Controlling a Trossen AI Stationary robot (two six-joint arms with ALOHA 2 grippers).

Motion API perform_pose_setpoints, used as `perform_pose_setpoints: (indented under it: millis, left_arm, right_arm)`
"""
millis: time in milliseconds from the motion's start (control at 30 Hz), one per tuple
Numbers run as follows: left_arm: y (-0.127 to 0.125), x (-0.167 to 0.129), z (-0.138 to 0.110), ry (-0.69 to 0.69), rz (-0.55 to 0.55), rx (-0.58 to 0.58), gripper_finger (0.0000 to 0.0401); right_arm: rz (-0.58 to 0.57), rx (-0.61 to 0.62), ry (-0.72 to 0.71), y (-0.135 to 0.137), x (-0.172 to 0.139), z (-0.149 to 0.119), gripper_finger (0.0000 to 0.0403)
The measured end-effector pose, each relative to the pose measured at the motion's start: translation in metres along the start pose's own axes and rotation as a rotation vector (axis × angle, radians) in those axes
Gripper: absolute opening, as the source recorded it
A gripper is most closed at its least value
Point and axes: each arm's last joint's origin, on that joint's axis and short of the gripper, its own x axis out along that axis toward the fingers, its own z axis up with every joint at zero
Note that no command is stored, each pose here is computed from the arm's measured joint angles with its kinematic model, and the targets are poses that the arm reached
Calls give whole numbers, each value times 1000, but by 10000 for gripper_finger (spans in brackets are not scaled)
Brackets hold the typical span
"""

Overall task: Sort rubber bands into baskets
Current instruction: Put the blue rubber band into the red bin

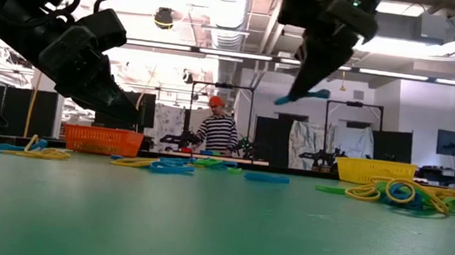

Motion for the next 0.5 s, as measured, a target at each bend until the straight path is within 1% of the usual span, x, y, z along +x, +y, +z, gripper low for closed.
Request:
perform_pose_setpoints:
  millis: [233,400,500]
  left_arm:
    - [0,0,0,0,0,-2,174]
    - [0,0,0,0,0,-2,174]
    - [0,0,0,0,0,-2,174]
  right_arm:
    - [-38,35,206,27,-7,-25,13]
    - [-68,82,344,55,-19,-46,12]
    - [-98,120,399,74,-27,-59,12]
